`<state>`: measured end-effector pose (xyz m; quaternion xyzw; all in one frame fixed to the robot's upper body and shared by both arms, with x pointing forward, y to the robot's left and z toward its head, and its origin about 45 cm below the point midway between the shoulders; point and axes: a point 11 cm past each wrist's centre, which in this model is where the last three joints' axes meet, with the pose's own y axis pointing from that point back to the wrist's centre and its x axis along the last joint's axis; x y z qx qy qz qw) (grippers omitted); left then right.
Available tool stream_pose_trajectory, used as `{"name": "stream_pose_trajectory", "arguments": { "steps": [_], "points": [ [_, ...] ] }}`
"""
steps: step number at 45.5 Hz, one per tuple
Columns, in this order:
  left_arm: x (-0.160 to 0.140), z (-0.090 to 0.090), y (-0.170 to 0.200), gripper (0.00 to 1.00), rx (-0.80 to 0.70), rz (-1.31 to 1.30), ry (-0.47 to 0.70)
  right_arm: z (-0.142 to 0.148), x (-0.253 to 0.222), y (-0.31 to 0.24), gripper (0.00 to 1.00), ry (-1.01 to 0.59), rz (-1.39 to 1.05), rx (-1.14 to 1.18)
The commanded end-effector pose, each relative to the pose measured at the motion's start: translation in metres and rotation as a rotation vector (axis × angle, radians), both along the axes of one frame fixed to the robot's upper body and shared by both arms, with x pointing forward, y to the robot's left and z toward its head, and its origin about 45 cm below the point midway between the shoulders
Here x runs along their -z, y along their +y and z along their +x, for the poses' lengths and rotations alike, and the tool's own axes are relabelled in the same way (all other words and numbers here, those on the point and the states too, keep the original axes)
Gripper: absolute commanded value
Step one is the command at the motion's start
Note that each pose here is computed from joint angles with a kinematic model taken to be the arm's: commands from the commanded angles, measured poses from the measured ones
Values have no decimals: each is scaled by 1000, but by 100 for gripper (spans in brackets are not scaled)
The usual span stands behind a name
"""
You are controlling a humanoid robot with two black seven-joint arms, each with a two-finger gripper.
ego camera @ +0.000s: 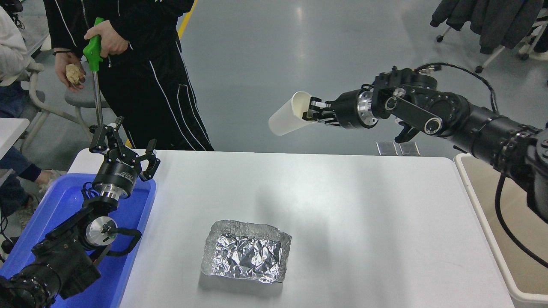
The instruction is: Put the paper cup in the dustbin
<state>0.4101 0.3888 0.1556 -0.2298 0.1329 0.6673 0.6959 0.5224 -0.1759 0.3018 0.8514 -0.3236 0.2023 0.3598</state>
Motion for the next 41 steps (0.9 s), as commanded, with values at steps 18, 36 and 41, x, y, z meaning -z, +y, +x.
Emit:
{"name": "stream_pose_trajectory", "arguments": {
  "steps": [18, 36, 41],
  "points": [
    [0, 0, 0, 100, 0, 0, 0, 16, -12, -197, 0, -228, 151, 684],
    [0, 0, 0, 100, 0, 0, 0, -30, 25, -303, 0, -269, 55, 1146],
    [0, 0, 0, 100, 0, 0, 0, -46, 34, -326, 0, -282, 27, 1223]
  ]
}}
